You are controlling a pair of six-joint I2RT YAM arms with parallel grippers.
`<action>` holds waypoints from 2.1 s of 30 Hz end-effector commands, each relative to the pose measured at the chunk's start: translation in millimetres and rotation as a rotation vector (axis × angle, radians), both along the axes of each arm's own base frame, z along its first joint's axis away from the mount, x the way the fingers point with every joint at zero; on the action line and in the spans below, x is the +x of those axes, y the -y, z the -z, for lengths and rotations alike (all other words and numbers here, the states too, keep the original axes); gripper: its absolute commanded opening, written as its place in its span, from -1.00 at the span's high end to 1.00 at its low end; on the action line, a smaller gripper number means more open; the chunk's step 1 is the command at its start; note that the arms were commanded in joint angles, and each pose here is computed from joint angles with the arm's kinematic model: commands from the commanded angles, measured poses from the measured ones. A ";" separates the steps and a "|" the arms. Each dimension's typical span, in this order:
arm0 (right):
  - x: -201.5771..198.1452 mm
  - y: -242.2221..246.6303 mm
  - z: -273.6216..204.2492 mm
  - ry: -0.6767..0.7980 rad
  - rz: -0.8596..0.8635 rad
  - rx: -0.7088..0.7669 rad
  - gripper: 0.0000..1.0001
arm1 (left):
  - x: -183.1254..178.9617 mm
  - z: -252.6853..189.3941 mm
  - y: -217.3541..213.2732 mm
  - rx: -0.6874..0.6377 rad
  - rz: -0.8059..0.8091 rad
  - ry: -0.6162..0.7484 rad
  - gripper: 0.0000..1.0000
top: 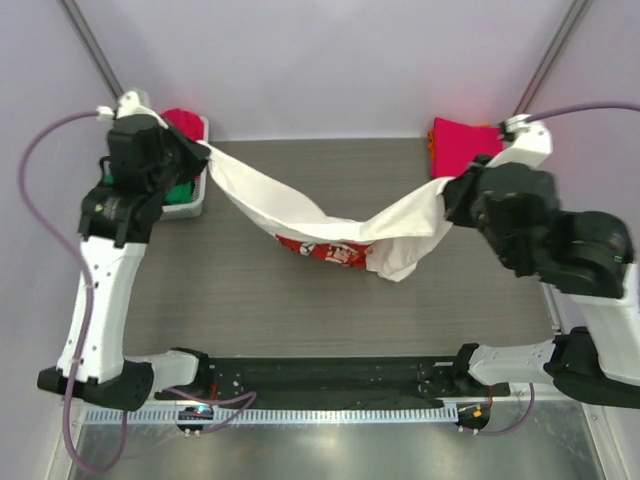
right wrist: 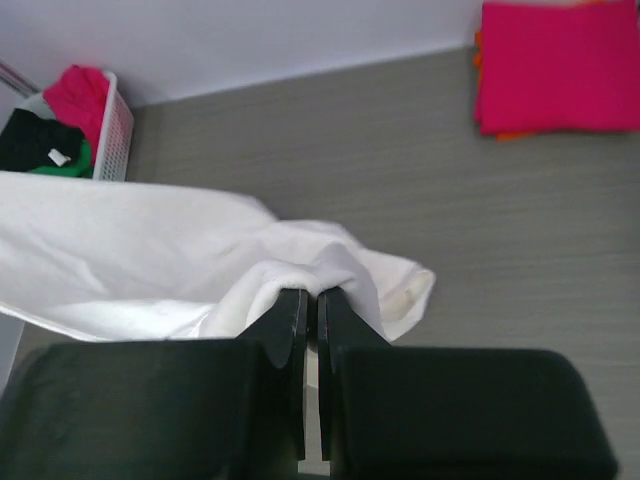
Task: Fold and stack the t-shirts
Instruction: Flatten the tshirt out
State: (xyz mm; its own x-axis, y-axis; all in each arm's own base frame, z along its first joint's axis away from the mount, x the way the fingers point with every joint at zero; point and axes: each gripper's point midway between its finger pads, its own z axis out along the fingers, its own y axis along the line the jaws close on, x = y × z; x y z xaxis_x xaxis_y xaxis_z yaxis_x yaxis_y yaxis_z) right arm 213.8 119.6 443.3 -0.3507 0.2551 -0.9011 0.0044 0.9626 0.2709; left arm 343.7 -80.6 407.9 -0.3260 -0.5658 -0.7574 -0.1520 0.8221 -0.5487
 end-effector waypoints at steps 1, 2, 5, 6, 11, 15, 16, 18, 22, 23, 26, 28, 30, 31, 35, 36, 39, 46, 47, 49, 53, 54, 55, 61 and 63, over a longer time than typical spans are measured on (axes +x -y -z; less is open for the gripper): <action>-13.0 49.9 -57.0 0.170 -0.002 -0.120 0.98 | -50.7 -47.0 -33.9 0.075 -0.081 0.049 1.00; -19.1 58.4 -76.6 0.222 -0.014 -0.091 0.98 | -63.9 -65.0 -39.0 0.071 -0.091 0.097 1.00; -36.3 67.8 -115.5 0.354 -0.111 -0.040 0.98 | -91.4 -101.1 -46.9 0.049 -0.102 0.201 1.00; -41.0 68.5 -123.4 0.387 -0.140 -0.024 0.98 | -104.9 -112.5 -49.7 0.037 -0.103 0.244 1.00; -87.7 57.5 -159.4 0.583 -0.437 0.058 0.98 | -154.7 -159.3 -54.6 0.005 -0.066 0.426 1.00; -122.2 54.6 -178.3 0.692 -0.588 0.126 0.98 | -203.9 -201.5 -57.0 -0.008 -0.018 0.637 1.00; -130.5 56.9 -186.2 0.731 -0.607 0.150 0.98 | -225.7 -210.7 -60.6 -0.014 -0.012 0.698 1.00; -146.8 66.8 -196.1 0.796 -0.616 0.166 0.98 | -245.2 -224.4 -65.0 -0.023 -0.016 0.773 1.00; -170.2 94.1 -222.8 0.934 -0.533 0.166 0.98 | -280.5 -238.2 -72.7 -0.030 -0.019 0.872 0.99; -176.6 102.3 -229.7 0.967 -0.508 0.167 0.98 | -281.3 -239.5 -73.2 -0.029 -0.021 0.876 0.99; -165.8 110.1 -236.8 0.975 -0.385 0.122 0.97 | -274.2 -242.4 -70.7 -0.029 -0.016 0.871 1.00; -136.2 109.9 -232.4 0.913 -0.259 0.076 0.97 | -260.3 -241.0 -65.1 -0.037 -0.002 0.846 0.99; -94.2 99.9 -220.7 0.814 -0.165 0.023 0.97 | -229.6 -230.4 -59.4 -0.035 -0.007 0.771 1.00; -70.3 102.0 -207.1 0.740 -0.081 -0.012 0.98 | -217.0 -223.5 -59.0 -0.041 -0.021 0.732 0.99; 18.5 91.2 -149.0 0.483 0.152 -0.210 0.98 | -131.6 -144.9 -74.1 -0.006 -0.219 0.376 1.00; 35.2 87.4 -135.7 0.442 0.188 -0.261 0.98 | -107.7 -120.3 -71.1 0.012 -0.235 0.284 1.00; 110.9 59.8 -77.0 0.298 0.251 -0.425 0.98 | -50.7 -49.2 -62.9 0.052 -0.268 0.111 1.00; 296.5 29.3 103.9 -0.082 0.169 -0.413 -0.05 | 54.5 159.0 -79.2 0.042 -0.300 -0.419 0.59; 309.5 21.0 153.7 -0.213 0.127 -0.451 -0.46 | 53.6 179.6 -81.8 0.040 -0.295 -0.500 0.25; 318.1 11.4 148.8 -0.218 0.135 -0.414 -0.89 | 58.2 202.0 -75.5 0.036 -0.224 -0.586 -0.21; 303.5 7.8 176.0 -0.265 0.121 -0.375 -0.99 | 48.8 219.9 -76.1 0.074 -0.190 -0.624 -0.56; 298.6 4.9 162.1 -0.216 0.110 -0.326 -0.99 | 44.5 219.0 -78.4 0.085 -0.197 -0.620 -0.56; 287.4 1.6 190.0 -0.275 0.092 -0.300 -1.00 | 36.1 225.8 -81.3 0.101 -0.206 -0.638 -0.57; 262.4 -39.6 249.3 -0.373 -0.090 -0.106 -0.99 | 10.5 226.4 -79.4 0.094 -0.190 -0.581 -0.55; 262.3 -48.4 263.4 -0.413 -0.107 -0.066 -0.99 | 1.6 235.8 -72.5 0.067 -0.162 -0.581 -0.54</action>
State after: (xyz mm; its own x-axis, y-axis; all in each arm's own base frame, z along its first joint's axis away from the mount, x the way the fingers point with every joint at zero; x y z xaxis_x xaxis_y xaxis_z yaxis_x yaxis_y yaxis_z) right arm 467.5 134.9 202.6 -0.6813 0.0613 -0.7294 0.0405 0.9981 0.0460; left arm 346.5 0.1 177.6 -0.6001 -0.6118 -0.5154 -0.5810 0.7762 -0.2450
